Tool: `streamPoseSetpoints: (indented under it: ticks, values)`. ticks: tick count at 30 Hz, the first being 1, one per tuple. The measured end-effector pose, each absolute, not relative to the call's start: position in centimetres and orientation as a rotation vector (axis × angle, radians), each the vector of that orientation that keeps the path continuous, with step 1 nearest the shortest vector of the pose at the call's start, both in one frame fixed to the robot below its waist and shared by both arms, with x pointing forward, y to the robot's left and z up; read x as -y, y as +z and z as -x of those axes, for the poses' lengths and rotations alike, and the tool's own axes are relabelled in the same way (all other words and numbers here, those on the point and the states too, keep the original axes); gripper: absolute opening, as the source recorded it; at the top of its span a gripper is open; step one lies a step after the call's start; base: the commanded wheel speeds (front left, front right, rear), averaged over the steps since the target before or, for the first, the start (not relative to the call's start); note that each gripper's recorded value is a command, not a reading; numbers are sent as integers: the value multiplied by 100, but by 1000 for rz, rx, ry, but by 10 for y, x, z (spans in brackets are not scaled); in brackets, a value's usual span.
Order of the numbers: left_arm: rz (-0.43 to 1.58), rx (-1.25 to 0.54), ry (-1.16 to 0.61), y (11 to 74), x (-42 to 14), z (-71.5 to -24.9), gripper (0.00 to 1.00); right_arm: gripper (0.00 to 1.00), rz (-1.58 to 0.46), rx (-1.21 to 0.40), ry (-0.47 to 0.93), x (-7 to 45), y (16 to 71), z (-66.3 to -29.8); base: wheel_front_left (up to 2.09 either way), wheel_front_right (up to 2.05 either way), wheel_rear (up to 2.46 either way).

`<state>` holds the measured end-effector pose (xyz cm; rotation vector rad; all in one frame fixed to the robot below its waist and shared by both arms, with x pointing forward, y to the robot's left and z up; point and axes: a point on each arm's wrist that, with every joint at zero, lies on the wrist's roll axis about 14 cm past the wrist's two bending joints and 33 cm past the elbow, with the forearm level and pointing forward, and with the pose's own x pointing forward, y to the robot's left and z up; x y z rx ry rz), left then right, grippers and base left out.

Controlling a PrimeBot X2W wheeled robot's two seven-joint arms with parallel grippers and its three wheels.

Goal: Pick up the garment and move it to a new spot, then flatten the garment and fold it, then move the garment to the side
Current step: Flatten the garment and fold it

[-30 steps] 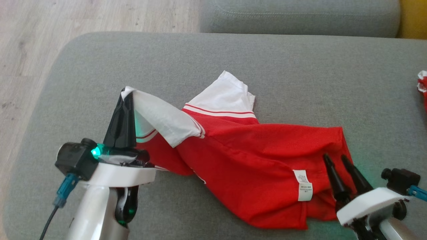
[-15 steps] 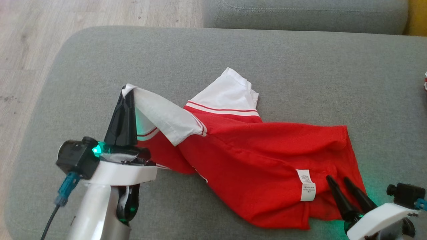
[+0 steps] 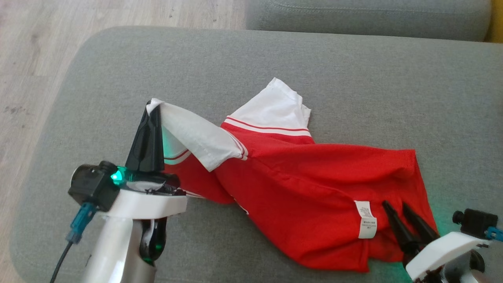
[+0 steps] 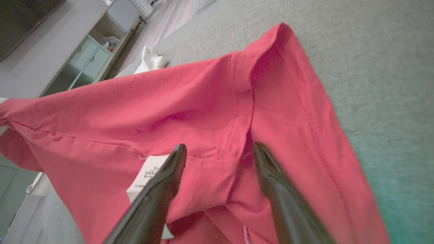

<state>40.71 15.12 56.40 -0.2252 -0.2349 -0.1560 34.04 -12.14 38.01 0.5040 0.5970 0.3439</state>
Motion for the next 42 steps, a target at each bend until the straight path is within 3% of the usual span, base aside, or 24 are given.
streamPoseSetpoints:
  ticks: [2,3,5,7,12,17,26,31,37,42]
  values:
    - [225,235,-152,564,-152,-407,0,76,-502,-593,351,119,381,-343,0,0,0]
    - [224,235,-151,564,-153,-406,0,55,-501,-591,355,118,382,-344,0,0,0]
    - [225,236,-150,564,-153,-406,0,36,-499,-590,358,118,382,-345,0,0,0]
    - [225,238,-152,565,-154,-405,0,0,-497,-592,361,117,382,-344,0,0,0]
    - [226,249,-150,569,-155,-403,0,0,-494,-578,359,119,385,-344,0,0,0]
    - [229,319,-140,592,-160,-398,0,0,-476,-422,346,134,419,-357,0,0,0]
    - [225,592,-260,687,-147,-379,0,0,-316,47,295,207,561,-381,0,0,0]
    - [176,773,-397,771,-122,-373,0,0,-197,211,303,223,637,-383,0,0,0]
    - [110,844,-501,826,-93,-386,0,0,-89,209,355,214,682,-409,0,0,0]
    - [84,719,-466,824,-97,-450,0,0,-42,139,369,204,687,-463,0,0,0]
